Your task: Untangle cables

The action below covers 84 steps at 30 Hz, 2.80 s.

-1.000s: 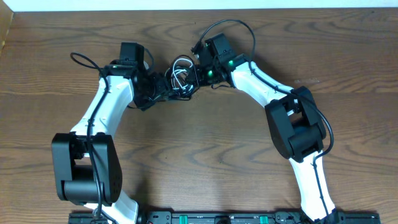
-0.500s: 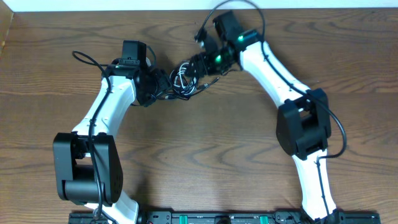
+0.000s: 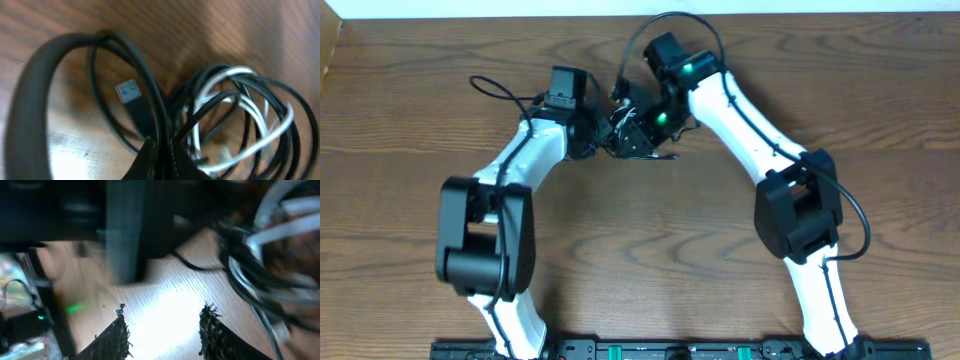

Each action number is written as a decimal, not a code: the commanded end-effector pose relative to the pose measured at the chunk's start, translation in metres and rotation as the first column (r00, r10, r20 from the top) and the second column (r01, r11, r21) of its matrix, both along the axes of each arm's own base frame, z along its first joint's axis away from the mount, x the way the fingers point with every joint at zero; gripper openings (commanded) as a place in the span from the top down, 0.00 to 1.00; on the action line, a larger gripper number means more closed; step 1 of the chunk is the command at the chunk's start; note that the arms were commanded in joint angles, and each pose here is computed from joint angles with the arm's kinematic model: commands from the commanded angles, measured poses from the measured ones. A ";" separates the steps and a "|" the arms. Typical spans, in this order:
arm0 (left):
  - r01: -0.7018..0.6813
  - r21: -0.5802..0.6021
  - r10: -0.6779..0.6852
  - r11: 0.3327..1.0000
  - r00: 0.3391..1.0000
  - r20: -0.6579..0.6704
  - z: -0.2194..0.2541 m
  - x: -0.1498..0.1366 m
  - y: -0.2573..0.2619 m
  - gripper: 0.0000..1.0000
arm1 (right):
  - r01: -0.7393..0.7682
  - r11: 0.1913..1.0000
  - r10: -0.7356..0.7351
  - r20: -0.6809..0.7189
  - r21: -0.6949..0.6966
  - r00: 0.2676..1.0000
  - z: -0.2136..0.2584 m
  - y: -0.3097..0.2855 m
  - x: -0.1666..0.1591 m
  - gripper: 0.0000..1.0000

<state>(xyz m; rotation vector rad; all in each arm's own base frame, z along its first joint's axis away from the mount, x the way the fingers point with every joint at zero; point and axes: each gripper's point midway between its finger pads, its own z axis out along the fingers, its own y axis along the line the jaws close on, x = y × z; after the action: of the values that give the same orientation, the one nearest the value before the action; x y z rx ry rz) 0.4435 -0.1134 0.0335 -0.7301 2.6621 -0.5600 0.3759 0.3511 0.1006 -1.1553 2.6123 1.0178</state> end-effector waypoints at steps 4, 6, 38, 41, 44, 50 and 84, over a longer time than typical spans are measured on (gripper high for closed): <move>0.006 -0.110 -0.010 0.994 1.000 -0.030 -0.009 -0.001 -0.018 0.92 | -0.013 0.996 0.028 0.178 -0.086 0.984 -0.018 -0.009 0.028 0.62; 0.008 -0.122 -0.011 0.992 1.000 -0.023 -0.004 0.000 -0.018 0.92 | -0.006 0.997 0.023 0.199 -0.083 0.980 -0.017 -0.009 0.034 0.59; -0.123 -0.047 0.113 0.991 0.978 -0.176 0.060 -0.069 0.078 0.15 | 0.015 0.999 -0.028 0.369 0.038 0.929 -0.045 0.020 0.090 0.99; -0.121 -0.048 0.111 0.991 0.977 -0.181 0.059 -0.071 0.078 0.15 | 0.063 0.994 -0.090 0.336 0.088 0.938 -0.028 0.017 0.095 0.99; -0.088 -0.041 0.080 0.995 0.982 -0.170 0.059 -0.071 0.077 0.15 | 0.145 0.975 -0.188 0.276 0.170 0.942 0.008 0.010 0.103 0.99; -0.018 -0.085 0.004 0.996 0.988 -0.152 0.063 -0.072 0.068 0.15 | 0.266 0.939 -0.311 0.210 0.219 0.927 0.040 -0.006 0.114 0.99; -0.023 -0.080 0.007 0.997 0.981 -0.192 0.059 -0.081 0.068 0.15 | 0.293 0.949 -0.197 0.513 -0.113 0.835 -0.049 0.019 0.116 0.01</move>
<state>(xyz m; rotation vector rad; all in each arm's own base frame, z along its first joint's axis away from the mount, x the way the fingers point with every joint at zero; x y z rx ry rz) 0.3666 -0.0432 0.0955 -0.8856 2.7980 -0.6213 0.4844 0.3832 0.0784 -1.0323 2.2799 0.4103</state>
